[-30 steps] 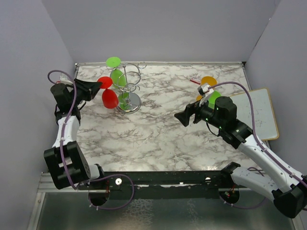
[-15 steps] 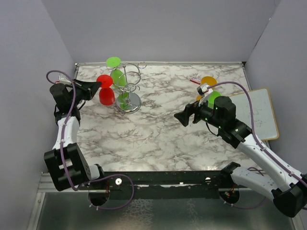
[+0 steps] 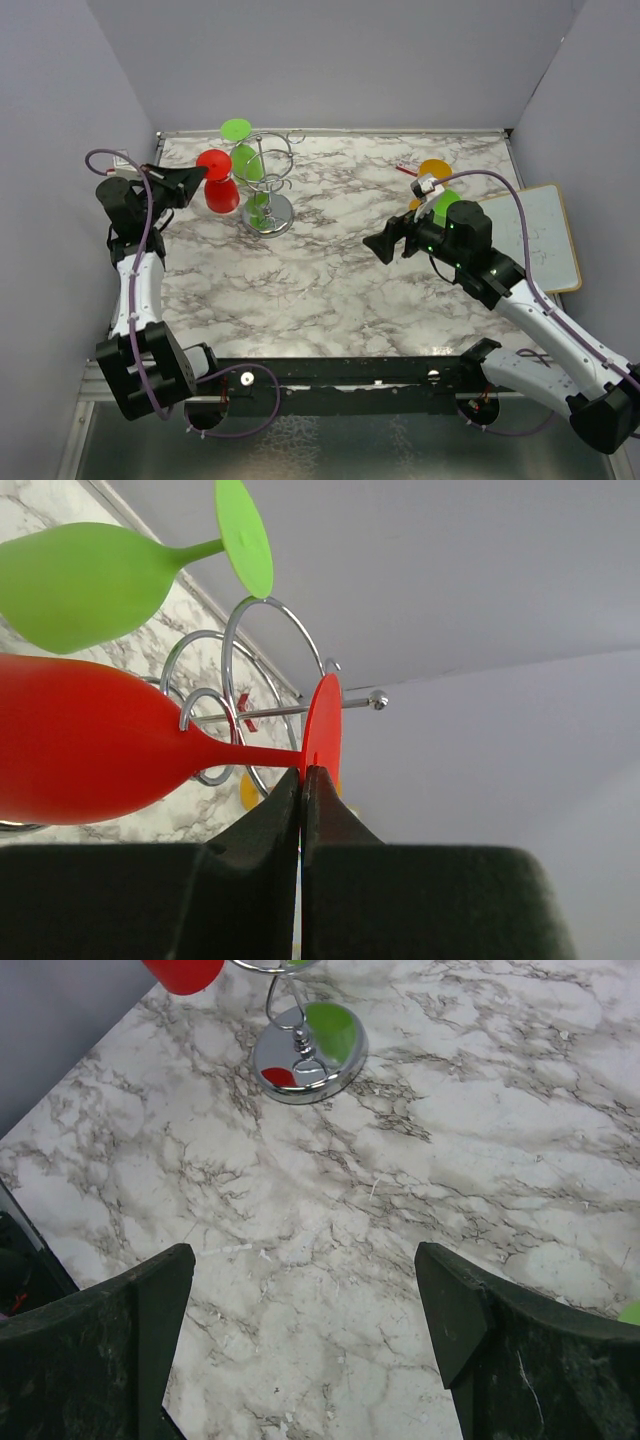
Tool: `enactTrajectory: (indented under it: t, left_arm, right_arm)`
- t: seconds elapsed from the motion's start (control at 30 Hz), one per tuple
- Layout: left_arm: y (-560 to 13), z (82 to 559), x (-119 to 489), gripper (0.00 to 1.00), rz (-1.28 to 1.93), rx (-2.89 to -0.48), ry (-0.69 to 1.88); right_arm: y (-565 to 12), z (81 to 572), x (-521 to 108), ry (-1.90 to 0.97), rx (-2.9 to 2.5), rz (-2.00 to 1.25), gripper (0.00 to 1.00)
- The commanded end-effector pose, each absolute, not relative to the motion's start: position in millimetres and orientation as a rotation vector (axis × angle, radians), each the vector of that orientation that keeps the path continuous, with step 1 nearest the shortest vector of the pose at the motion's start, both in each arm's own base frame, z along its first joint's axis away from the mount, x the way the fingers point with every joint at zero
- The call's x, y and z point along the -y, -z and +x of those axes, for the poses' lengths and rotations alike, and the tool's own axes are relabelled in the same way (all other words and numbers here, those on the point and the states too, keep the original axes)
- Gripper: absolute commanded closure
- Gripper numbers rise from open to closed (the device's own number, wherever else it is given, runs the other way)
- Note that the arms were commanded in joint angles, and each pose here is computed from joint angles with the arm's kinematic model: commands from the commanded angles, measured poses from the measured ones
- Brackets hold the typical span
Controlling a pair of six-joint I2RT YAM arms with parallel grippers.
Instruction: Take the wine glass off the wine glass rack
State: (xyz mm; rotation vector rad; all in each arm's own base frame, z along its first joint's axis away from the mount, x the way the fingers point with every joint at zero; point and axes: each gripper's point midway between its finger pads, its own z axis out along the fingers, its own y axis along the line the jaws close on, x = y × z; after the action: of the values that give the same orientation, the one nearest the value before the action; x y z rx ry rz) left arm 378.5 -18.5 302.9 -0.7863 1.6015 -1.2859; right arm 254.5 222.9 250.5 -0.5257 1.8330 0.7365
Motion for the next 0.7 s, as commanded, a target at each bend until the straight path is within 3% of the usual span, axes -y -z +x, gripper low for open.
enactTrajectory:
  t: [0.0,0.23,0.47,0.67]
  left_arm:
    - [-320,366,8,1.00,-0.809,-1.544,1.256]
    - [-321,352,-6,1.00,-0.914,-1.588,1.083]
    - [-309,353,2,1.00,-0.932,-1.621,1.165]
    - [-313,347,-7,1.00,-0.902,-1.633,1.029]
  right_arm:
    - [-271,257,-218,-0.715,-1.783,-0.499,0.06]
    - [-277,256,-217,-0.708,-1.782,-0.503,0.02]
    - [-280,254,-215,-0.708,-1.781,-0.497,0.02]
    - [-284,252,-212,-0.699,-1.783,-0.495,0.01]
